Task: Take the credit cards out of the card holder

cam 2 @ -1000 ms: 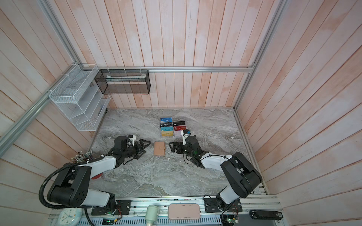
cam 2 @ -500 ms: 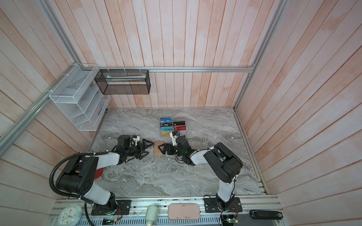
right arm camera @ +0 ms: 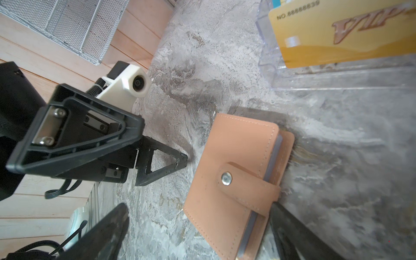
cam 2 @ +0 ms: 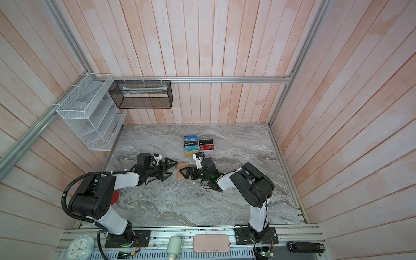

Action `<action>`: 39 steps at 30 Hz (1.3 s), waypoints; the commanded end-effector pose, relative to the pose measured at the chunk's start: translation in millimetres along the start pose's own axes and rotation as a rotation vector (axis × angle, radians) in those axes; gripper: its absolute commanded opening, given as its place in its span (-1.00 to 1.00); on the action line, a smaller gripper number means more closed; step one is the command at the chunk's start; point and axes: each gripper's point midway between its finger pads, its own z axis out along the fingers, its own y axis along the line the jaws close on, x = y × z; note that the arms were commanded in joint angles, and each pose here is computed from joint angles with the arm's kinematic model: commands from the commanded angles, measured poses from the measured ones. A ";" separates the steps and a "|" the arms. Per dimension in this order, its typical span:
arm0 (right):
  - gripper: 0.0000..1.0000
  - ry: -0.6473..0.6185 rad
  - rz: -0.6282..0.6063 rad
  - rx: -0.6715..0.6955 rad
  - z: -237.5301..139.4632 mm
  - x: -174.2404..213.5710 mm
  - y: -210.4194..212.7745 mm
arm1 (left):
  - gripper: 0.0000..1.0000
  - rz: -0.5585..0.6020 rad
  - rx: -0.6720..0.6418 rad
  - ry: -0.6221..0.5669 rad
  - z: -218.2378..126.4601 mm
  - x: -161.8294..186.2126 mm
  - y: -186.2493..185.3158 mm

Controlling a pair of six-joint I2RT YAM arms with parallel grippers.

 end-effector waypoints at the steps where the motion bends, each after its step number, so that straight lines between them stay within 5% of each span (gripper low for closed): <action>1: 0.96 0.012 -0.009 -0.029 6.7 3.9 5.9 | 1.00 0.006 0.009 0.018 4.9 -1.3 -2.9; 18: 0.96 0.023 0.023 -0.080 19.2 7.3 12.3 | 0.96 -0.010 0.010 0.061 14.2 2.2 6.8; 39: 0.96 0.022 0.108 -0.116 29.2 15.5 7.3 | 0.29 -0.016 0.019 0.063 11.5 11.2 15.1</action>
